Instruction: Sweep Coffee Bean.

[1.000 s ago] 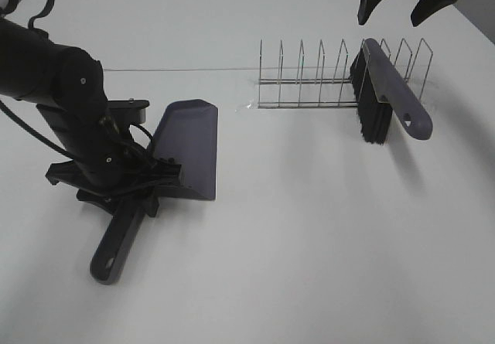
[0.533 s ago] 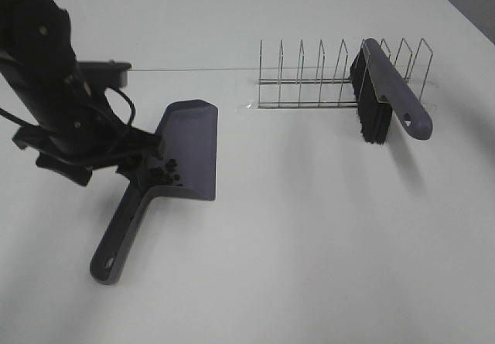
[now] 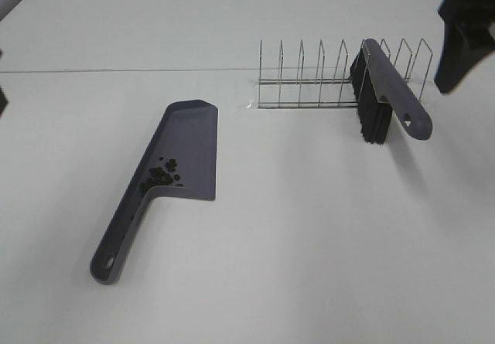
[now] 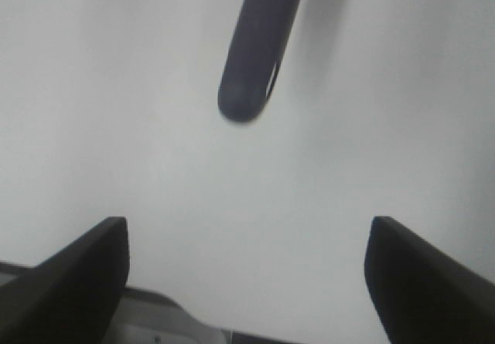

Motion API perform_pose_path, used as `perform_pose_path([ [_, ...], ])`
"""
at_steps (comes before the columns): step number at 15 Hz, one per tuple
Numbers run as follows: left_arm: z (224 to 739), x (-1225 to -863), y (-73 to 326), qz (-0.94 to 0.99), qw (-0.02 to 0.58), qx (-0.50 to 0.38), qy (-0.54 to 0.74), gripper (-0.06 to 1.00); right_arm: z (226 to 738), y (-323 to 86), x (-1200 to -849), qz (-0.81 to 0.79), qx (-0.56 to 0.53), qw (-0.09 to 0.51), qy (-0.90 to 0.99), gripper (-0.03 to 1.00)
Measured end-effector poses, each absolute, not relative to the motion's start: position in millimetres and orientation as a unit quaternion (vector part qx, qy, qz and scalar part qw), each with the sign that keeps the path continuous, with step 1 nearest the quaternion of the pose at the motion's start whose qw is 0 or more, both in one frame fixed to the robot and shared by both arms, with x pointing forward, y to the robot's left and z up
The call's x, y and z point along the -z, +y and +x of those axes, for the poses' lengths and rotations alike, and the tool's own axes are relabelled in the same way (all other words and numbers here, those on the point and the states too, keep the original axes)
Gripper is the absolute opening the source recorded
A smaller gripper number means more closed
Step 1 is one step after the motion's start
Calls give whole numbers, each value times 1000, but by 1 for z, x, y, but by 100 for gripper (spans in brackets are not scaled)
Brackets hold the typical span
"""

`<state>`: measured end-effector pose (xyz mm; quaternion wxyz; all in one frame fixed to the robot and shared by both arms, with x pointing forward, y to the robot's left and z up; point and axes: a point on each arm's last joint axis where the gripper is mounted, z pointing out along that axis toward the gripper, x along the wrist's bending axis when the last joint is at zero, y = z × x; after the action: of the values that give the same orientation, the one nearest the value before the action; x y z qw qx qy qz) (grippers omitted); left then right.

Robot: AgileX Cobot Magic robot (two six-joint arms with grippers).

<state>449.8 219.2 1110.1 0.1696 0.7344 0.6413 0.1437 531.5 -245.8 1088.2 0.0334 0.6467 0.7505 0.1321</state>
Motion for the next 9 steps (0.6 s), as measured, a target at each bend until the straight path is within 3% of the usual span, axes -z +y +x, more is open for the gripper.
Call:
perform_pose_path([
  [3,382,-1101,249,731,180,-149,641,71,432,-260,-1052,647,-91,-2,757,79],
  [4,374,-1096,253,732,177,-147,642,71,420,-262,-1048,647,-90,-2,757,79],
  [9,318,-1064,273,763,193,-142,600,71,341,-278,-1043,627,-139,80,762,79],
])
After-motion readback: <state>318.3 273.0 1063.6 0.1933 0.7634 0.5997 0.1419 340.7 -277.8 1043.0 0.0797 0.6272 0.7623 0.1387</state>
